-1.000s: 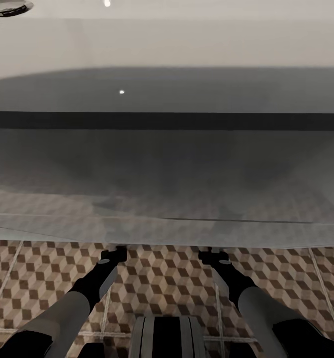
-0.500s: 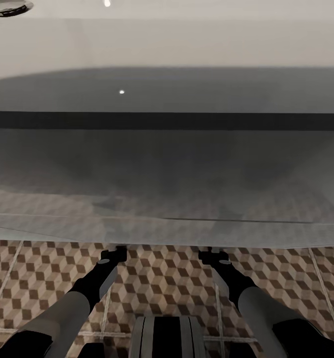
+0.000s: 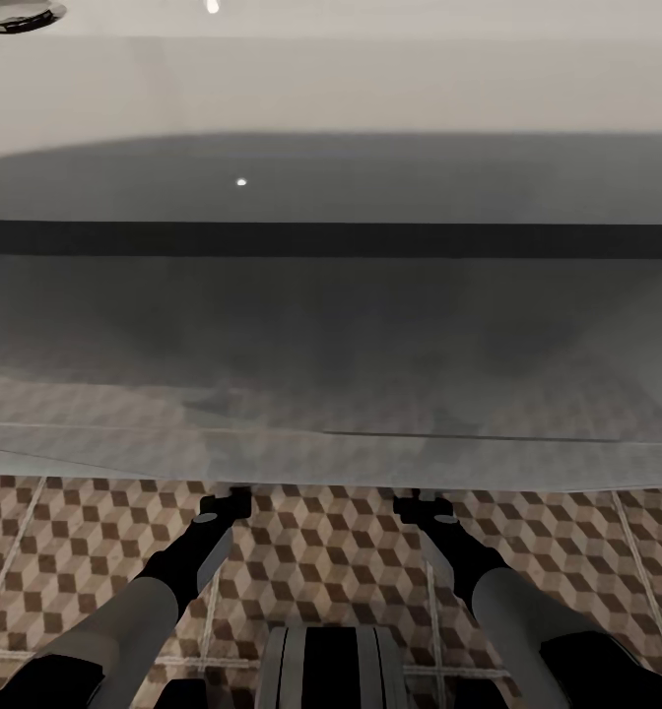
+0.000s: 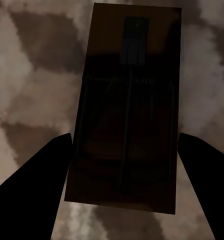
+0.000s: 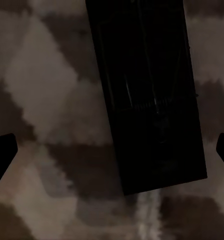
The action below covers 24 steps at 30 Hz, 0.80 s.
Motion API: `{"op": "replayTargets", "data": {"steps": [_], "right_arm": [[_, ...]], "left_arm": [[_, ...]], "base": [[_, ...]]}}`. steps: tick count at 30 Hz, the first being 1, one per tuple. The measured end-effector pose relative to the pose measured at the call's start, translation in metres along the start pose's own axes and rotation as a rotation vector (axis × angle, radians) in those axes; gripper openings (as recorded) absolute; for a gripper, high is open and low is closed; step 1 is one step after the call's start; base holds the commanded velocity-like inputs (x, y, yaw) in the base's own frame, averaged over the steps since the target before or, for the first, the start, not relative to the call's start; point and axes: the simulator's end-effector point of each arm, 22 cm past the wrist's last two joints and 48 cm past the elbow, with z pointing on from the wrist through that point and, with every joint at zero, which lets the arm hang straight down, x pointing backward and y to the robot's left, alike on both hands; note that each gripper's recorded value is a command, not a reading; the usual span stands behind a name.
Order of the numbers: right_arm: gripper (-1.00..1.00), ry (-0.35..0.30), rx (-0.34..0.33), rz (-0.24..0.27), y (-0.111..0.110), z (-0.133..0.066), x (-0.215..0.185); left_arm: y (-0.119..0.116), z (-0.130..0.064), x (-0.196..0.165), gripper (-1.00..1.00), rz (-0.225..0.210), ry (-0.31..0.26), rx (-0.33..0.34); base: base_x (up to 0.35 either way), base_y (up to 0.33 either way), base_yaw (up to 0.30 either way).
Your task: Take the four mousetraps from the cabinet in the bathroom and place them on the bathroom floor. Make sure all four end up on the same floor surface, and ensure that at least two of them are either under or directly next to the same bathroom sink.
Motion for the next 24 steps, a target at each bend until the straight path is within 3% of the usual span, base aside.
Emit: {"op": "replayTargets", "data": {"steps": [24], "right_arm": [[1.0, 0.001, 0.0, -0.002, 0.0, 0.0, 0.0003]], "left_arm": [[0.0011, 0.002, -0.0024, -1.0, -0.006, 0.002, -0.003]], "base": [[0.0, 0.0, 0.0]]}}
